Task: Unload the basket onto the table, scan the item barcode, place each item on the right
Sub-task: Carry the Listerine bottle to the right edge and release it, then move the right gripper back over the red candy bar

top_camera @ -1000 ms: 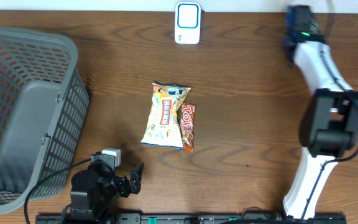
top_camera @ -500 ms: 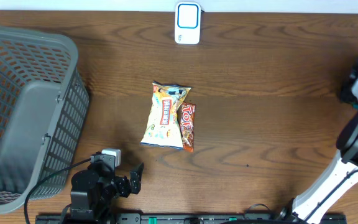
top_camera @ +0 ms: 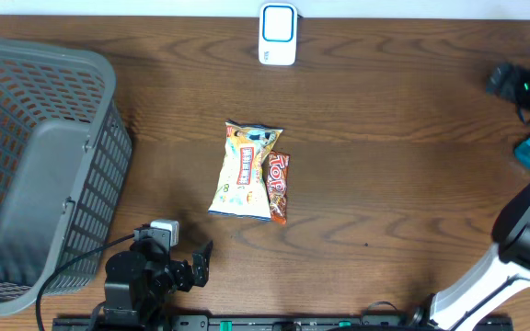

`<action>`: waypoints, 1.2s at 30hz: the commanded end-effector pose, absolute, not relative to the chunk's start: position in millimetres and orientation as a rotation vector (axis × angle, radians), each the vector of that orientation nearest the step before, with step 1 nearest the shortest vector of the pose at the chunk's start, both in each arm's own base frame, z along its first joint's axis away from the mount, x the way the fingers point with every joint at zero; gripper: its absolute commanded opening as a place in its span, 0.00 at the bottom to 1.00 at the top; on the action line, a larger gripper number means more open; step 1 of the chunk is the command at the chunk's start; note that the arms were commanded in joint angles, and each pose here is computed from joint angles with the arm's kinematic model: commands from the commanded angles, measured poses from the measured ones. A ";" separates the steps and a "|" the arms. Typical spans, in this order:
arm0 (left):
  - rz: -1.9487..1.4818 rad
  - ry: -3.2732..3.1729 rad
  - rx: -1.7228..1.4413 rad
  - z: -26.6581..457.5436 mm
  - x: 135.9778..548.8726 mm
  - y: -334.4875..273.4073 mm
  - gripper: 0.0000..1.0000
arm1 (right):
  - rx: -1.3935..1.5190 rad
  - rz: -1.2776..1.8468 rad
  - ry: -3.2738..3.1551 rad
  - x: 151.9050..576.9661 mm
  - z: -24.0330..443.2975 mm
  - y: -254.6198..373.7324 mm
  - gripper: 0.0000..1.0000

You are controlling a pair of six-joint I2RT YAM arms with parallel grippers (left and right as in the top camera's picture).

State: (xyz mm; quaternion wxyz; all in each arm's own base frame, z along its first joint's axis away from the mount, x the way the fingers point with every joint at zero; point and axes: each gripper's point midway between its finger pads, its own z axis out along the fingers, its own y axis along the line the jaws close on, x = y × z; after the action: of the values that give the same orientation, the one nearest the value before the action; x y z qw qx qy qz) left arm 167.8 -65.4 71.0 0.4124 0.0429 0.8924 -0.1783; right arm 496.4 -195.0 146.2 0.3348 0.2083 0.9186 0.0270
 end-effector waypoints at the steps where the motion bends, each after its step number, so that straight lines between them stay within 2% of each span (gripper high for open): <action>1: -0.452 2.285 0.100 62.8 161.3 -64.7 1.00 | 0.479 0.356 2.338 507.5 204.1 -99.7 0.99; 7: -0.452 2.285 0.100 62.8 161.3 -64.7 1.00 | 0.623 0.649 2.501 489.2 184.9 27.7 0.99; 9: -0.451 2.285 0.101 62.8 161.3 -64.7 1.00 | 0.531 0.771 2.598 472.8 175.3 79.9 0.99; 10: -0.452 2.285 0.100 62.8 161.3 -64.7 1.00 | 0.463 0.794 2.646 463.2 170.9 100.1 0.96; 12: -0.452 2.285 0.101 62.8 161.3 -64.8 1.00 | 0.326 0.765 2.751 441.0 157.5 135.1 0.80; 13: -0.452 2.285 0.100 62.8 161.3 -64.7 1.00 | 0.276 0.712 2.810 428.3 148.4 149.4 0.77; 21: -0.452 2.285 0.100 62.8 161.3 -64.7 1.00 | -0.136 0.023 2.948 361.3 93.6 220.3 0.75; 25: -0.452 2.285 0.101 62.8 161.3 -64.8 1.00 | -0.217 -0.255 2.928 343.7 56.1 237.6 0.64; 36: -0.452 2.285 0.100 62.8 161.3 -64.7 1.00 | -0.426 -0.471 2.874 322.1 7.7 263.6 0.61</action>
State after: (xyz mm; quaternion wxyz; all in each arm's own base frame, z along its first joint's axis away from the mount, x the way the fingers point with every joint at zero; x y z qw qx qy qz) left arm 167.8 -65.4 71.0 0.4123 0.0427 0.8924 -0.1784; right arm 321.1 267.0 16.6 0.0759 -0.1334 0.9821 -0.1089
